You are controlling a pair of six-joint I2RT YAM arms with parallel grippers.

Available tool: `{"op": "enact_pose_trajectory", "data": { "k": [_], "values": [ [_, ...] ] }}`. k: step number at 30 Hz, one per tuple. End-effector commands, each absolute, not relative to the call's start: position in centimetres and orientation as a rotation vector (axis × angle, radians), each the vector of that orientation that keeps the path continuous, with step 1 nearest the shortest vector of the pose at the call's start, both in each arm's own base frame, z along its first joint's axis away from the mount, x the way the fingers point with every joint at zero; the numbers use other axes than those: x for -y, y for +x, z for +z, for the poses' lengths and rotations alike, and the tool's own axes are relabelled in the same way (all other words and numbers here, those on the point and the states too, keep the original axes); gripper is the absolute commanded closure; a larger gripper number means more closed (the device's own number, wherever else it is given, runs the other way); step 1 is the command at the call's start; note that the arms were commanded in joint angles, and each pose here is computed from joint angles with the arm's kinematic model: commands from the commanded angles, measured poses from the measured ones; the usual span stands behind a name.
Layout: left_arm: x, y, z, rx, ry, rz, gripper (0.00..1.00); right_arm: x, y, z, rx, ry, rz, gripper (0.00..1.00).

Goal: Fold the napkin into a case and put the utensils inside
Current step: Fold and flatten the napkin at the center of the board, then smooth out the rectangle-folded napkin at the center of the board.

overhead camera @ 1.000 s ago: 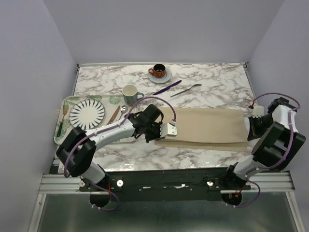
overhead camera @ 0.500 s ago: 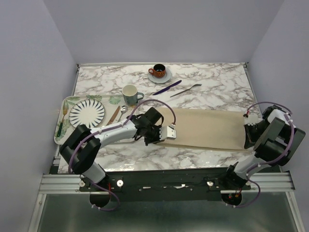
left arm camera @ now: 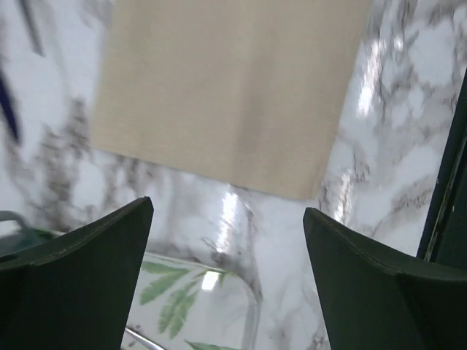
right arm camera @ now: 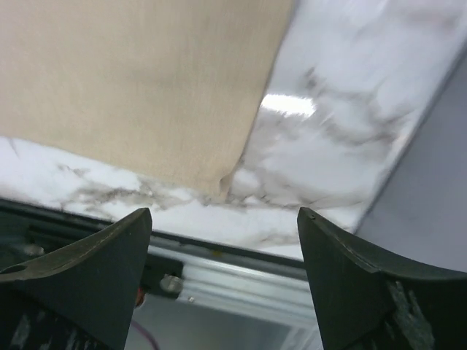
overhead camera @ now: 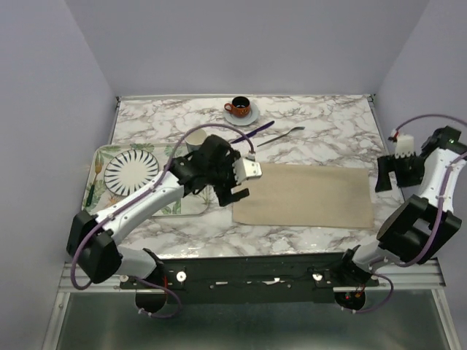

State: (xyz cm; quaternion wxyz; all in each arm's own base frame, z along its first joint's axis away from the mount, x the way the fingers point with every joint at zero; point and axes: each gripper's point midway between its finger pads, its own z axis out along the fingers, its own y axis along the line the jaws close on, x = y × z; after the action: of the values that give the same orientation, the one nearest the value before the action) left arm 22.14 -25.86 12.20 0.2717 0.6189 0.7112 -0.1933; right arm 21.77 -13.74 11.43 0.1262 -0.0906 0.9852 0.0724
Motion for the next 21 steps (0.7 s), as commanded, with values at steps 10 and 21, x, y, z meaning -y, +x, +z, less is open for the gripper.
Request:
{"op": "enact_pose_trajectory", "data": {
  "k": [10,21],
  "values": [
    [29.7,30.4,30.4,-1.68,1.0,-0.481,0.01,2.9,30.7,34.5,-1.856,-0.33,0.699,0.0],
    [38.4,29.0,23.8,-2.066,0.771,-1.243,0.01,-5.5,31.5,20.5,-2.133,-0.197,1.225,0.0]
  ]
}}
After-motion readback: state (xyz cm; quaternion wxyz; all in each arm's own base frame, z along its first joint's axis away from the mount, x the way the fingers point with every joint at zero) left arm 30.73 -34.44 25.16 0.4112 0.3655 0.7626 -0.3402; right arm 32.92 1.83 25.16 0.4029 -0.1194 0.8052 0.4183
